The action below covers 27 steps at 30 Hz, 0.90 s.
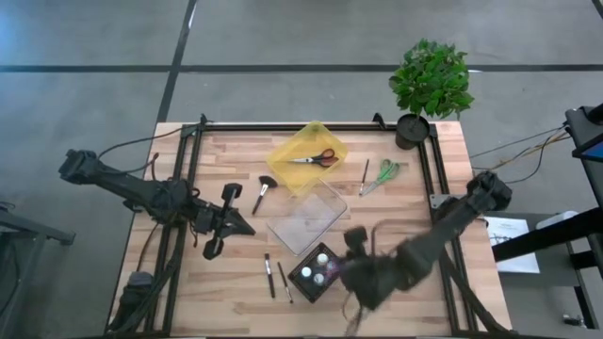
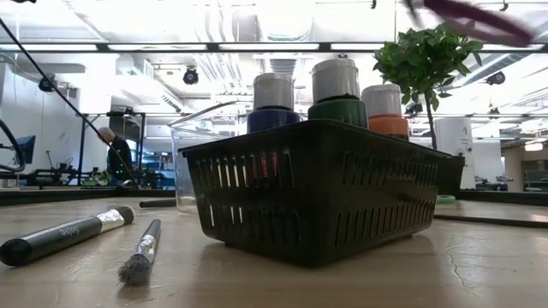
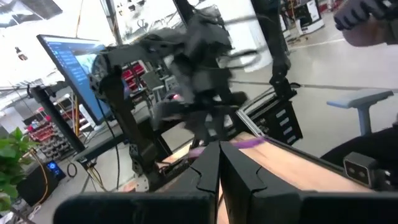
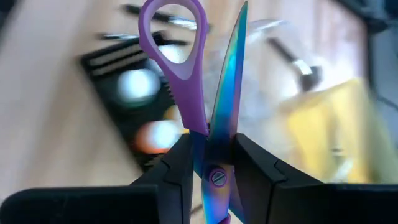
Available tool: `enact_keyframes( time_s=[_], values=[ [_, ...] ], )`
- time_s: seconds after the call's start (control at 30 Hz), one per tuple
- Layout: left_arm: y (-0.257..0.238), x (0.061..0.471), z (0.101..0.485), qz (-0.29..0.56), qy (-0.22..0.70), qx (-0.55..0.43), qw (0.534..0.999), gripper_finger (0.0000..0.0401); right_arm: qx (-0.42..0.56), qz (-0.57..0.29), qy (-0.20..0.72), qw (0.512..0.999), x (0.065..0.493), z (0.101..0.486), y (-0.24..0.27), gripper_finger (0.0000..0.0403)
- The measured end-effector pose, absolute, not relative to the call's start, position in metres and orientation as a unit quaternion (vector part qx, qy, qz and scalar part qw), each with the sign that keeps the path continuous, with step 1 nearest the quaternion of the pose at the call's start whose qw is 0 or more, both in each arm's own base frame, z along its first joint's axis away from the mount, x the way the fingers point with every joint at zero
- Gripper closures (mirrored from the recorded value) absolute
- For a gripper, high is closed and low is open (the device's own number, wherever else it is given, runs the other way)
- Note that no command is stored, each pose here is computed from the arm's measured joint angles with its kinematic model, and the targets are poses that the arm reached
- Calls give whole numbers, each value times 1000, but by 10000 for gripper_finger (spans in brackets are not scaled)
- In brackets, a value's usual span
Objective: Pick & Place Paint Supplies
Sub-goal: Put the pink scissors into the yellow transparent bin
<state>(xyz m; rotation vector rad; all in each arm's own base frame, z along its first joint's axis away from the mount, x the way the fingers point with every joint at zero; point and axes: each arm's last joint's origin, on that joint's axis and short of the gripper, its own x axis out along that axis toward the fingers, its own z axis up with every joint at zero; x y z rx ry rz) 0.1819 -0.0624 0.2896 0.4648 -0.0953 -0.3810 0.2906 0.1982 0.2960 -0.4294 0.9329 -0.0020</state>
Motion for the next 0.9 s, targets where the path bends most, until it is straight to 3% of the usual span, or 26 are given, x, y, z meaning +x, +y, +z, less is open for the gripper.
enact_keyframes(
  time_s=[0.33,0.9],
  values=[
    [-59,173,288,-194,-21,232,953,387,-210,-40,400,891,318,345,84,324],
    [-58,169,286,-198,-4,235,952,387,-209,-16,348,914,348,338,-110,324]
  ],
)
